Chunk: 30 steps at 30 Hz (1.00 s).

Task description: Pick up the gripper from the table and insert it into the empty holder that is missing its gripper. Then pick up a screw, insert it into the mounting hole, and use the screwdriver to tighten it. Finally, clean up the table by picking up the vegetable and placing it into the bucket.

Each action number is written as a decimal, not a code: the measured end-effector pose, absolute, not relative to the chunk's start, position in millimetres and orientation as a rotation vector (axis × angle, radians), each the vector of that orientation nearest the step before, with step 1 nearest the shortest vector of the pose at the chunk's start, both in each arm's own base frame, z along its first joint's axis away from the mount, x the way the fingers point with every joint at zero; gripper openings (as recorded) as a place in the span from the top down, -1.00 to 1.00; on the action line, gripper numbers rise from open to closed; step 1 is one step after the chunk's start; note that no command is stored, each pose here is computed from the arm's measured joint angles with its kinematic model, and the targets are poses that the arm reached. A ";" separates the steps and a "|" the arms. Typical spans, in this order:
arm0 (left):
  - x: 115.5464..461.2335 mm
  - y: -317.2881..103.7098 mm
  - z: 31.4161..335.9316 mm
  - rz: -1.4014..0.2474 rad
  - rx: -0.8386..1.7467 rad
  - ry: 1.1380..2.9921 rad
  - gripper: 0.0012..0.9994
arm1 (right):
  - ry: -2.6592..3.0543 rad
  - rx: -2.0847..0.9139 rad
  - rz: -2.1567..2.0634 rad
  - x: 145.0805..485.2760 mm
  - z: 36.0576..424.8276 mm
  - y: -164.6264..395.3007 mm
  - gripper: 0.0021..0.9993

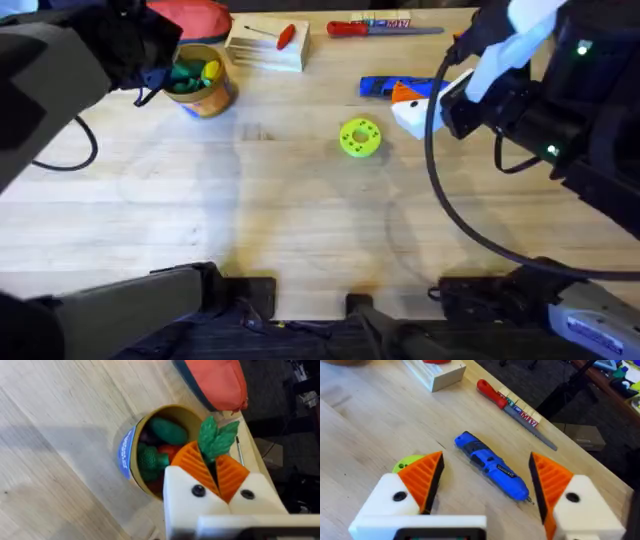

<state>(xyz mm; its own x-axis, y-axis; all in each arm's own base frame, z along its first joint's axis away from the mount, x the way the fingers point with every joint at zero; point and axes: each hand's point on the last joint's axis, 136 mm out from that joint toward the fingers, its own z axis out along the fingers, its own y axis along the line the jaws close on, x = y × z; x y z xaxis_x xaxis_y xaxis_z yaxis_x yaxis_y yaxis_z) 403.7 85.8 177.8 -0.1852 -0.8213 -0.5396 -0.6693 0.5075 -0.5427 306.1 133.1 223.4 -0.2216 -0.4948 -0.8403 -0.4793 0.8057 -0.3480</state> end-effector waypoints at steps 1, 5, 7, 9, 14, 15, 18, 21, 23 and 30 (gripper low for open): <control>406.2 87.7 174.0 -0.231 -1.232 1.924 0.98 | 1.857 -0.740 -0.017 306.1 223.4 133.1 -0.98; 414.3 87.3 158.3 -0.236 -1.234 1.952 0.59 | 1.857 -0.740 -0.017 306.1 223.4 133.1 -0.98; 415.3 85.4 153.6 -0.244 -1.233 1.968 0.01 | 1.857 -0.740 -0.017 306.1 223.4 133.1 -0.98; 415.7 84.8 154.1 -0.248 -1.230 1.969 -0.59 | 1.857 -0.740 -0.017 306.1 223.4 133.1 -0.98; 415.3 83.6 159.0 -0.230 -1.161 1.995 -0.98 | 1.857 -0.740 -0.017 306.1 223.4 133.1 -0.98; 414.6 82.6 161.8 -0.228 -1.139 2.002 -0.98 | 1.858 -0.740 -0.017 306.1 223.3 133.1 -0.98; 396.8 60.1 213.3 -0.301 -0.891 2.026 -0.98 | 1.883 -0.675 0.028 306.0 223.1 133.0 -0.98; 379.4 39.7 239.2 -0.369 -0.729 2.049 -0.98 | 1.906 -0.615 0.069 304.1 223.8 132.1 -0.98; 365.9 26.0 251.2 -0.402 -0.624 2.070 -0.98 | 1.920 -0.580 0.093 300.3 224.7 130.3 -0.98; 308.9 -21.7 277.1 -0.413 -0.206 2.131 -0.98 | 2.101 -0.520 0.133 269.3 212.9 115.4 -0.98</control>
